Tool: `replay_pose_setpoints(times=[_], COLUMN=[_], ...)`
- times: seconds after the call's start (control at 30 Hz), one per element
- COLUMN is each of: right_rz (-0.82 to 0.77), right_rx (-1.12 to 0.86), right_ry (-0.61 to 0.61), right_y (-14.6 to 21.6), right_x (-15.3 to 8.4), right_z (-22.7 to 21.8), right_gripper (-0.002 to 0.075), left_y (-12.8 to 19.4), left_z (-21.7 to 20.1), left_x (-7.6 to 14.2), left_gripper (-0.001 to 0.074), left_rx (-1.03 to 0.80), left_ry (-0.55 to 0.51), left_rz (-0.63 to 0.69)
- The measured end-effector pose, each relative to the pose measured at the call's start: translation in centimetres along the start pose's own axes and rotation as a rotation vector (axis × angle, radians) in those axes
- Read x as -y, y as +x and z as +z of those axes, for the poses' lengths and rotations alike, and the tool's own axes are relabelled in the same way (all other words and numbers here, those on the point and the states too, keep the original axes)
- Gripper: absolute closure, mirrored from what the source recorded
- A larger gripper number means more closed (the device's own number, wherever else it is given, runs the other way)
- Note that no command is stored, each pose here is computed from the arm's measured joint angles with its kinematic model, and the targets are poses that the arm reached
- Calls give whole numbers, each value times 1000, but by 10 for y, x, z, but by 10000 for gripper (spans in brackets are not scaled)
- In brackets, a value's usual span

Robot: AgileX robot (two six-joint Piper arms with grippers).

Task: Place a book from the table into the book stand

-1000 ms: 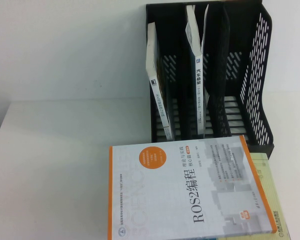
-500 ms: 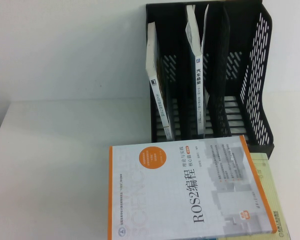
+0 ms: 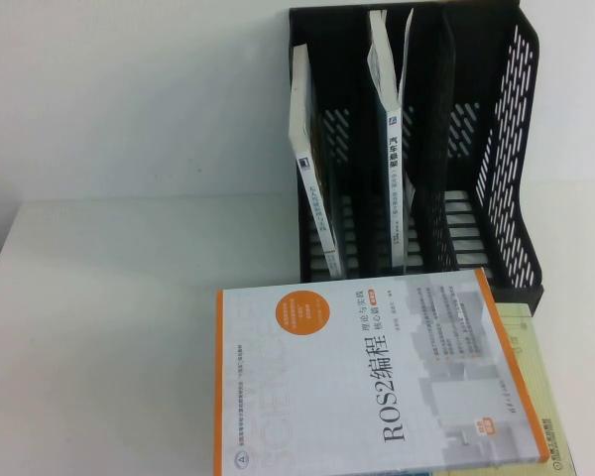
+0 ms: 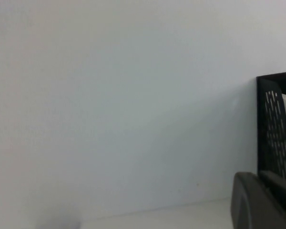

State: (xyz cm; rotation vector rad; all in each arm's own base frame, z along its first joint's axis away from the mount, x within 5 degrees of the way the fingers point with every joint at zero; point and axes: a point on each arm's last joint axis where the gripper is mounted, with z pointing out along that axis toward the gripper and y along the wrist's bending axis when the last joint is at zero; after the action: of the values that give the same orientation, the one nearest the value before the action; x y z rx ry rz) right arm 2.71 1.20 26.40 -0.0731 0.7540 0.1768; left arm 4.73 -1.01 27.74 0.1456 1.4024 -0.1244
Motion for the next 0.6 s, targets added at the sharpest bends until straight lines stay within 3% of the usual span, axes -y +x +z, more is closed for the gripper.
replay_pose_setpoints(times=[0.07, 0.13, 0.27, 0.47, 0.6], right_rz=[0, 8, 29, -38, -45], right_rx=[0, -14, -137, -654, -889], right_ry=[0, 14, 70, 197, 306], right_y=[0, 1, 13, 36, 25], right_x=[0, 1, 6, 17, 24], right_z=[0, 0, -1, -7, -1], right_gripper=[729, 729, 729, 729, 729], left_y=[2, 5, 13, 18, 23], left_z=[2, 6, 20, 47, 68], left_x=[1, 3, 13, 29, 35], left_gripper=[739, 739, 739, 739, 739], left_rx=[-30, -83, -356, -889, -1075], left_ry=[12, 27, 77, 179, 209], left_rz=[-79, -243, -495, -535, -606])
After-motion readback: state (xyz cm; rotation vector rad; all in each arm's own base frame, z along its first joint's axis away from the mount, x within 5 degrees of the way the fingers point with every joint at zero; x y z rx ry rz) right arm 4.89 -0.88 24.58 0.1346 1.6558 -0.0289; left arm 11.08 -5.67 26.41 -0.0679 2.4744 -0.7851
